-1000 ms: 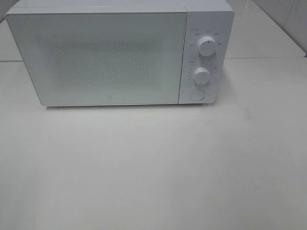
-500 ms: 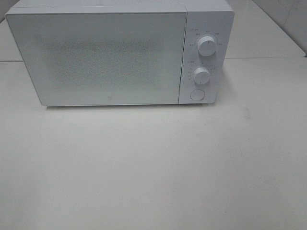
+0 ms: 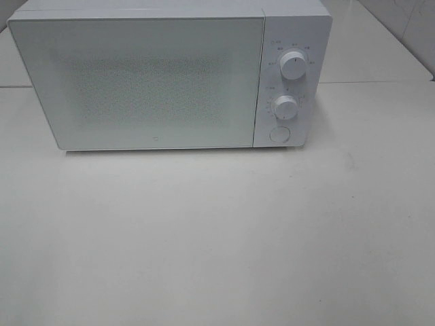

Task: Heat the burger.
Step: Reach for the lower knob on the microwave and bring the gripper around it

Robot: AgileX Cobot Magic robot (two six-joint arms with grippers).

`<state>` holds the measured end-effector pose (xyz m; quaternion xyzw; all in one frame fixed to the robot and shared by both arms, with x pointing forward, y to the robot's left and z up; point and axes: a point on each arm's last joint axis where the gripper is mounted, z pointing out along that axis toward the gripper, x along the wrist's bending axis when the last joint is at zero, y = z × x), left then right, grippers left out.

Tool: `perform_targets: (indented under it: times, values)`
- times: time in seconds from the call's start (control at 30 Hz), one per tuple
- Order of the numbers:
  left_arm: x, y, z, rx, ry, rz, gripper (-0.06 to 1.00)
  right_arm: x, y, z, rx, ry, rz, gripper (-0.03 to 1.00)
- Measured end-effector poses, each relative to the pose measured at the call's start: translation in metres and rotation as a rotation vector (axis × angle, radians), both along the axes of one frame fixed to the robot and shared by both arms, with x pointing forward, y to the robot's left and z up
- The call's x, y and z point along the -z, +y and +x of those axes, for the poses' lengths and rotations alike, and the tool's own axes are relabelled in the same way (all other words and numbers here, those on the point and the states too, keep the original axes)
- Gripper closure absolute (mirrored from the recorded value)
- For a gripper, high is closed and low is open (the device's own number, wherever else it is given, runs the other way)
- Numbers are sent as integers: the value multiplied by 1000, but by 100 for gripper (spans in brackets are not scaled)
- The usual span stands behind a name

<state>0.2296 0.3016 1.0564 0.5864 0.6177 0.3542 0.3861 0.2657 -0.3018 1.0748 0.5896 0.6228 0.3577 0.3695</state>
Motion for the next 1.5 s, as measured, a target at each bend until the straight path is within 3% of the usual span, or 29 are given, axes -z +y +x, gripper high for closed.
perform_targets:
  times: [0.37, 0.7, 0.9, 1.37, 1.5]
  values:
    - [0, 0, 0, 0, 0, 0, -4, -11, 4, 34, -15, -63, 6, 21]
    - [0, 0, 0, 0, 0, 0, -4, -3, 7, 87, -23, 14, -30, 21]
    - [0, 0, 0, 0, 0, 0, -4, 2, 10, 113, -27, 6, -15, 21]
    - [0, 0, 0, 0, 0, 0, -4, 44, 20, 160, -59, -202, 76, 21]
    - [0, 0, 0, 0, 0, 0, -4, 47, 22, 173, -73, -310, 111, 21]
